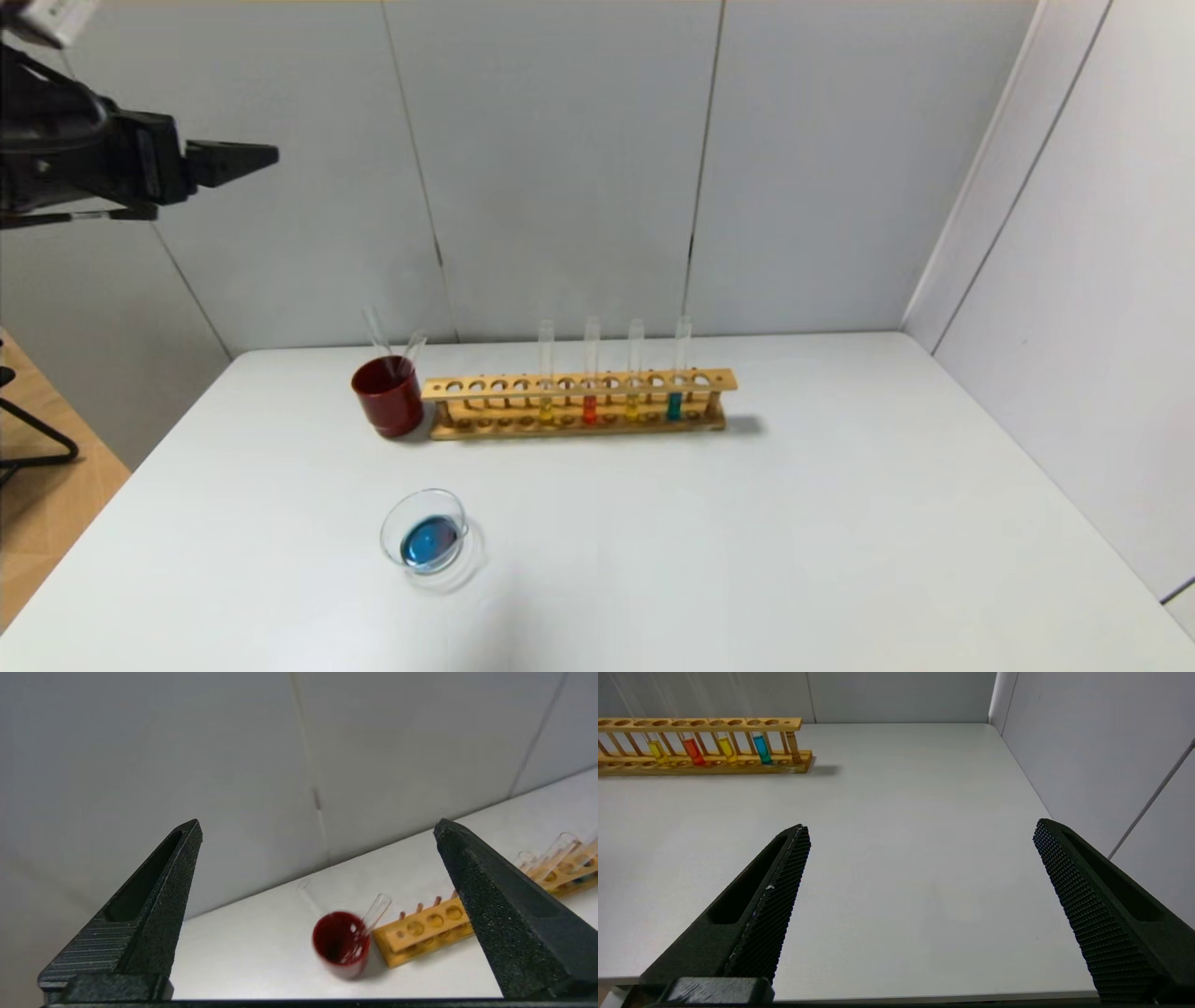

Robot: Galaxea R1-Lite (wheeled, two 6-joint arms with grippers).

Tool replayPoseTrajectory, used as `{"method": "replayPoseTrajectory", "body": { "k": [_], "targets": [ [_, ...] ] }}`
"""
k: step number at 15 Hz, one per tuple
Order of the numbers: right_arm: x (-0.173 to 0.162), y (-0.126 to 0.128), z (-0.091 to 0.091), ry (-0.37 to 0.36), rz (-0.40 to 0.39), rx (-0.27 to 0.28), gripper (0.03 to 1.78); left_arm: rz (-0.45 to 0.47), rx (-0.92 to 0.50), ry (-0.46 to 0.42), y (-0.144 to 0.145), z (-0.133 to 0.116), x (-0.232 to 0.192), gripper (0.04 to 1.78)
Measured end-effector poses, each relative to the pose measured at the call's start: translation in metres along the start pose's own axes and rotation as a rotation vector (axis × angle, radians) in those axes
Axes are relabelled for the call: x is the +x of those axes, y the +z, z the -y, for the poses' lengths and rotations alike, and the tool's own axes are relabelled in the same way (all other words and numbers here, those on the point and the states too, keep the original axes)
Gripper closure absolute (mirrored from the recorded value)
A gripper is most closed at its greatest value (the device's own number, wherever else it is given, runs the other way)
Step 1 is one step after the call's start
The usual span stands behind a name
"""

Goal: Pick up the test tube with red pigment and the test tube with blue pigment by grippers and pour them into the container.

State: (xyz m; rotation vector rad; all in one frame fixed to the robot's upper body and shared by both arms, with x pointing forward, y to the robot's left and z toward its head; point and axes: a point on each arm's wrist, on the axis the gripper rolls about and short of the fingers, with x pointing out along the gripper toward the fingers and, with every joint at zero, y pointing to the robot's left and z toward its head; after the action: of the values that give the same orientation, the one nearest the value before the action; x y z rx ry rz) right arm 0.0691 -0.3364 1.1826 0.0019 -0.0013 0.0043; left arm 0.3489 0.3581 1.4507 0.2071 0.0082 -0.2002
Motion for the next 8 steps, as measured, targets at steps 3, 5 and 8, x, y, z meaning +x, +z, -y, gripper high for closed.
{"method": "replayPoseTrajectory", "body": {
  "k": [3,5,8],
  "targets": [
    [0.0,0.0,0.0,0.0,0.0,0.0,0.06,-0.01,-0.024,0.225,0.009,0.014,-0.065,0.07],
    [0.0,0.0,0.0,0.0,0.0,0.0,0.06,0.001,-0.052,0.339,0.003,0.028,-0.108,0.07],
    [0.0,0.0,0.0,0.0,0.0,0.0,0.06,0.063,-0.065,0.396,-0.017,0.053,-0.173,0.07]
  ]
}}
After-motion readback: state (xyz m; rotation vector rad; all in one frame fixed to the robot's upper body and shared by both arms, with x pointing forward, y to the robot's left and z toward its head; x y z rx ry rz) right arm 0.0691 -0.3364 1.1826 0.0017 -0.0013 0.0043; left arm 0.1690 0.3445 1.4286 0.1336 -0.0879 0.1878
